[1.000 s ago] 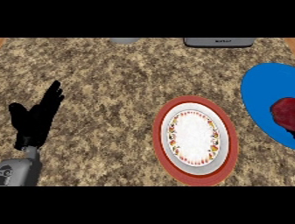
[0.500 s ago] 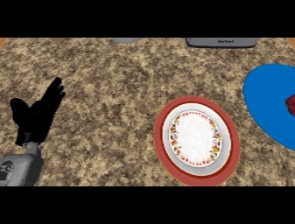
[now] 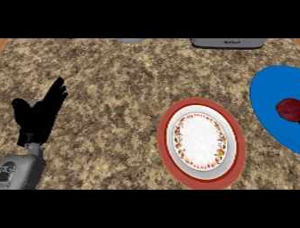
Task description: Pick the pear from the plate and place it in the plate
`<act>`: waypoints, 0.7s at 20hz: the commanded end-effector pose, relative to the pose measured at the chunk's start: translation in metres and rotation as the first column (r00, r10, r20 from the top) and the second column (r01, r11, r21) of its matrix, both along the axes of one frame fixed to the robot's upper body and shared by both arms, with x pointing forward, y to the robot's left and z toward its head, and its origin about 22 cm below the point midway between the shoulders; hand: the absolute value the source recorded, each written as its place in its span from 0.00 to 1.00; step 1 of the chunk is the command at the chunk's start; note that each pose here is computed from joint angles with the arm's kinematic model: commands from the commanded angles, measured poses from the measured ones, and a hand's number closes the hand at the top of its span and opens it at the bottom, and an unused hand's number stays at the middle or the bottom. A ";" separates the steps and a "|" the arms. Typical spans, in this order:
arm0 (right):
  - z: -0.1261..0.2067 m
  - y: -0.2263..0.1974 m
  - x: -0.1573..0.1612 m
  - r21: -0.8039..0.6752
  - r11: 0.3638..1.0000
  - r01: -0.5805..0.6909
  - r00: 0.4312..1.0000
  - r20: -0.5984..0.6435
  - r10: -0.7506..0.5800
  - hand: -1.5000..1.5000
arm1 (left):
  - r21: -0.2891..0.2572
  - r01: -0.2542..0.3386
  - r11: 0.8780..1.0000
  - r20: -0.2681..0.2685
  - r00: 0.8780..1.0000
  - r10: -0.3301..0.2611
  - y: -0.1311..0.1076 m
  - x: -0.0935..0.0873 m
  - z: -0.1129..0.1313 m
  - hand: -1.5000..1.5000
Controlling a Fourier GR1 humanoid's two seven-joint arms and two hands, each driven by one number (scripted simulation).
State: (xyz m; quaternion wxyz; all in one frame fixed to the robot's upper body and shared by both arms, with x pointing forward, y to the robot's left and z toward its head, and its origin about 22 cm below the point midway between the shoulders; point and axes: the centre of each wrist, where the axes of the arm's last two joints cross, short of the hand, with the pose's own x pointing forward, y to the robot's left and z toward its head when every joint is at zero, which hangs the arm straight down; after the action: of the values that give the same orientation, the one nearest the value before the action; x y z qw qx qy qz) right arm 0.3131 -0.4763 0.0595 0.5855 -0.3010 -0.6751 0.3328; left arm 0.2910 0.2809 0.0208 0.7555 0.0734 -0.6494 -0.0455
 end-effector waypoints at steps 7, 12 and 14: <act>0.041 -0.016 0.007 0.327 0.897 -0.296 0.930 0.314 0.192 0.00 | 0.006 -0.026 1.000 -0.022 0.999 0.027 0.025 -0.009 0.009 0.50; 0.038 -0.031 -0.004 0.544 0.816 -0.194 0.977 0.182 0.111 0.00 | 0.006 -0.042 0.999 -0.012 0.999 0.042 0.009 -0.006 -0.004 0.50; 0.048 -0.038 -0.004 0.590 0.789 -0.171 0.985 0.072 0.159 0.00 | 0.008 -0.029 1.000 -0.003 1.000 0.029 0.002 -0.005 -0.001 0.50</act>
State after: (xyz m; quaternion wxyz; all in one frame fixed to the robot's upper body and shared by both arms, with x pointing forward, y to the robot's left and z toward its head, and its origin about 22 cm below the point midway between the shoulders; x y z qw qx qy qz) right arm 0.3171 -0.4984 0.1019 0.5708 -0.1259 -0.7934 0.1698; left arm 0.2822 0.2877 0.0161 0.7599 0.0848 -0.6435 -0.0350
